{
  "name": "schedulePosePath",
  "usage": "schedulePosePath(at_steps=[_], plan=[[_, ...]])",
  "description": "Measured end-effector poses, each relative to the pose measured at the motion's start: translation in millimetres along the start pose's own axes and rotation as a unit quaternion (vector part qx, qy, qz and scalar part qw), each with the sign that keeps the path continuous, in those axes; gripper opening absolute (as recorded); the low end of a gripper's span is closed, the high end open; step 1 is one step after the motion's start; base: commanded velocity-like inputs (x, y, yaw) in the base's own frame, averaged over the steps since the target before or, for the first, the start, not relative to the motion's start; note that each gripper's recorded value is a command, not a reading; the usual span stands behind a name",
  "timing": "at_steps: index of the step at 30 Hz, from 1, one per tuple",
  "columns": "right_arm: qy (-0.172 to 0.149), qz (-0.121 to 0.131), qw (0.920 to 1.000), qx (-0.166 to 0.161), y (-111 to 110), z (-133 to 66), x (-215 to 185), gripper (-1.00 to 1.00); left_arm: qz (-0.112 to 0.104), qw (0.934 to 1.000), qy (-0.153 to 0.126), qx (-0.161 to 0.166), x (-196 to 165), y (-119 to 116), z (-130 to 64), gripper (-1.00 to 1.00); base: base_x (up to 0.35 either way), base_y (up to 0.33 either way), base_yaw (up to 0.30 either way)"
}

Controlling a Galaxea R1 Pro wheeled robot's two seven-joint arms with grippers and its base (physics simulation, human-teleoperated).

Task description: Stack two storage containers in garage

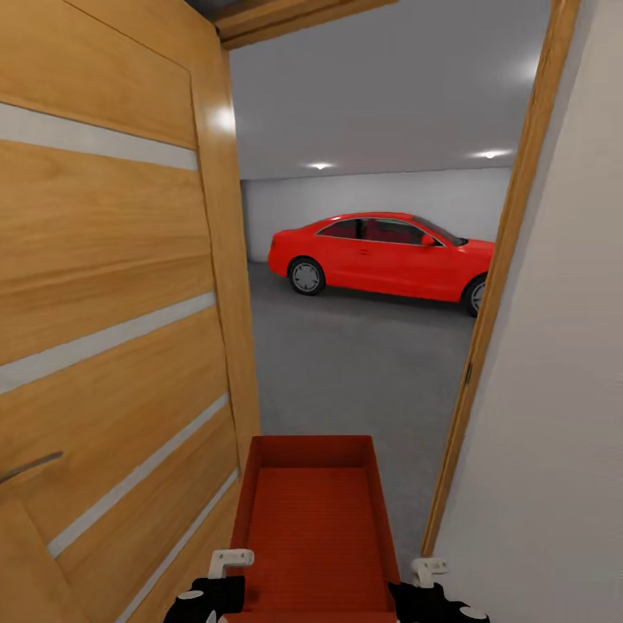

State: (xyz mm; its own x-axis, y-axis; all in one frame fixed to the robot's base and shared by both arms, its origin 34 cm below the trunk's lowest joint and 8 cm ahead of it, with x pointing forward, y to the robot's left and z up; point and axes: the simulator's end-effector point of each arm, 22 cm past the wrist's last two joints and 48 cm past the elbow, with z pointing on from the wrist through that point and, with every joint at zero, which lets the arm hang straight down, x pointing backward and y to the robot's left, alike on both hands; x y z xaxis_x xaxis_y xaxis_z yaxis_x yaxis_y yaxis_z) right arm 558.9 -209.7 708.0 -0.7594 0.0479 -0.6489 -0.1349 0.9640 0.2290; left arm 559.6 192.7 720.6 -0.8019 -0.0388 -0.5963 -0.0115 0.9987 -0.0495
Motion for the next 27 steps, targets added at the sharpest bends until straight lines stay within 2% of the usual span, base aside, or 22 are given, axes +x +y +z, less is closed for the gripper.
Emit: schedulePosePath(at_steps=[14,27], plan=[[0.000,0.000,1.0000,0.000,0.0,0.0,0.0,-1.00,0.000,1.0000,0.000,0.000,-0.1,0.0,0.0,-1.00,0.000,0.000,-0.217],[0.000,0.000,1.0000,0.000,0.1,0.0,0.0,-1.00,0.000,1.0000,0.000,0.000,-0.1,0.1,-0.1,-1.00,0.000,0.000,-0.021]])
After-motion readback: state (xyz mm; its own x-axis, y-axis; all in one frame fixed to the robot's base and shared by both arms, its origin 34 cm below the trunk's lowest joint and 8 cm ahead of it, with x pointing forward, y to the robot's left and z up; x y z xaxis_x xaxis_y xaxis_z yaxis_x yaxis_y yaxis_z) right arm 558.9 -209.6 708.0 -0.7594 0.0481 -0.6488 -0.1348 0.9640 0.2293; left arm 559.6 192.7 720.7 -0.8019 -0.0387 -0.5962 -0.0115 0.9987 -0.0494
